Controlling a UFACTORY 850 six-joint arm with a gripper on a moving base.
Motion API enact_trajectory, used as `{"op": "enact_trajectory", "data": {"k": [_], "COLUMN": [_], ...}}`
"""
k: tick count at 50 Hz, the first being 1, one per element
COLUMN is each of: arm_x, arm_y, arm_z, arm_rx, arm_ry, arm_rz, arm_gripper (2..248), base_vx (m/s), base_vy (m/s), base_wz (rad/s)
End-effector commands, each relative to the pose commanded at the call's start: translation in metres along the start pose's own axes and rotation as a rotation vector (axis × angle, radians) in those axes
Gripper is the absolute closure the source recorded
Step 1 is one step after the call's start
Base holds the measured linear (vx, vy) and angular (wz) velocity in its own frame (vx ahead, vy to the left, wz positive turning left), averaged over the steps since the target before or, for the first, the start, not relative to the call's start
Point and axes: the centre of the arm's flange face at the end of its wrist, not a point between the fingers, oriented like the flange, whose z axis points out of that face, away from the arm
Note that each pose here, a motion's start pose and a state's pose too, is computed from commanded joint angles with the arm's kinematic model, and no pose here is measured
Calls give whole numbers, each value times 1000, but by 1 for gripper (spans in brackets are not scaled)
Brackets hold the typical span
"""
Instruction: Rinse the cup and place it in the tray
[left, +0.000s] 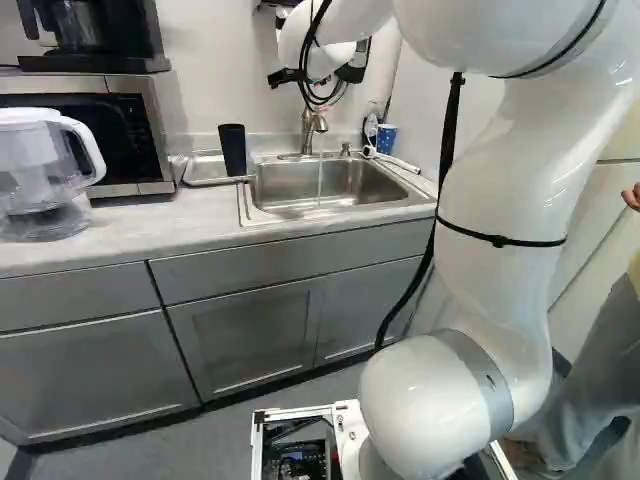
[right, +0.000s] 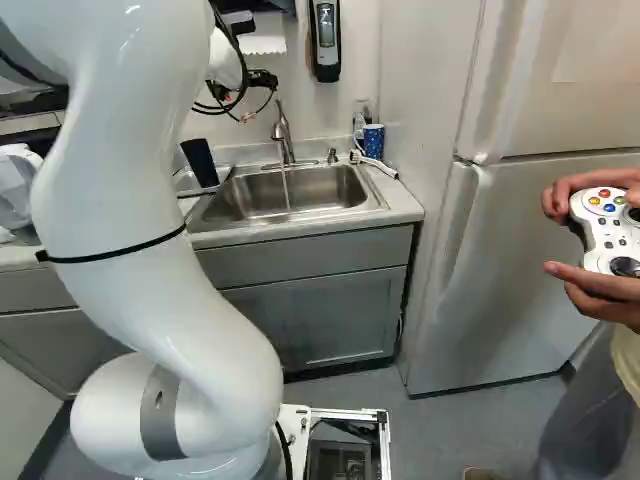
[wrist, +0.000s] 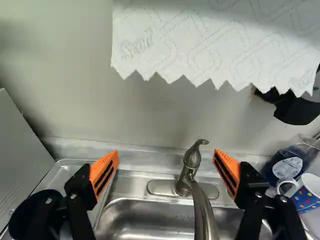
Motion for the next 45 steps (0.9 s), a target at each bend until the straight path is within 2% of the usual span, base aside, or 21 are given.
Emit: {"op": "enact_trajectory", "data": {"k": [9,31,45], "arm_x": [-9,-3,-3], "arm_y": [-1,0,7], "arm_z": [4,4,8], "arm_rx": [1,-4,-15], "arm_ry": [-10,48,49], "arm_rz": [0,0,3], "arm_gripper": [3,3,3], "base_vx": [0,0,0], "base_vy": [0,0,0], "base_wz": [0,0,0]}}
